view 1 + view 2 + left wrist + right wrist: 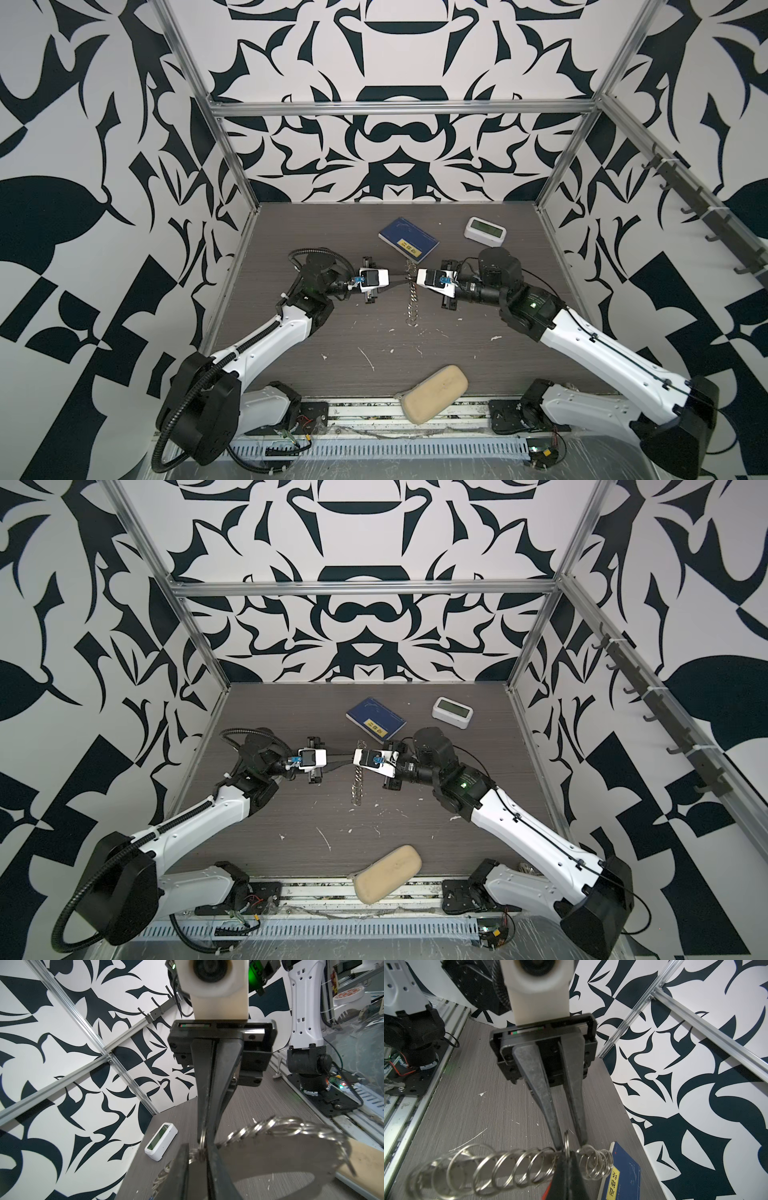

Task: Remove the keys from the keyring

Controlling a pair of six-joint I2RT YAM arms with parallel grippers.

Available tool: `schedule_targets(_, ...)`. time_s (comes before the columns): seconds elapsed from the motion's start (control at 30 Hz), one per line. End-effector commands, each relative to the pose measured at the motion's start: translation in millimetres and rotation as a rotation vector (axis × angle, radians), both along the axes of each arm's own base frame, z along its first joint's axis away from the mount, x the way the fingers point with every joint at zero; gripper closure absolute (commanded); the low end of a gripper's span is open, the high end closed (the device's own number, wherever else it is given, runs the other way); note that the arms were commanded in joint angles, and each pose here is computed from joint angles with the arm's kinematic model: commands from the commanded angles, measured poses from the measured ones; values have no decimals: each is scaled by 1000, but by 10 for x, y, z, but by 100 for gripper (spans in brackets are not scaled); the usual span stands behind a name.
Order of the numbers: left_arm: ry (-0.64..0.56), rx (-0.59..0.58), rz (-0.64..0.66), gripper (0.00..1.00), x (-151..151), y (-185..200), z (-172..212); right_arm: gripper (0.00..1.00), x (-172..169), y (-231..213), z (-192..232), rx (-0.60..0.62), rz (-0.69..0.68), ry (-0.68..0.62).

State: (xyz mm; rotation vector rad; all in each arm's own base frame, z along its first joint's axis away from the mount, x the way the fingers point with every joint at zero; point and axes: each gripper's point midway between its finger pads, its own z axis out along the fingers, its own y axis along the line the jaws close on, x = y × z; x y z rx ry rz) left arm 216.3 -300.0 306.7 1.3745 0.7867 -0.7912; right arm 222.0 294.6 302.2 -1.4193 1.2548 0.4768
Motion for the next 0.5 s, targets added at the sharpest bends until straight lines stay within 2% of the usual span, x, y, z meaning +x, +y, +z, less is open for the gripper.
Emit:
schedule_targets(0.0,-33,-17,-25,77,-10,-9,144,100,33,10,337,54,-8,-84)
schedule_targets(0.17,-20,-5,-33,82,-11,-17,140,100,24,16,371,63,-2,-89)
schedule_targets(0.47,7,49,-11,79,8,-6,34,100,-4,-3,455,79,0,-107)
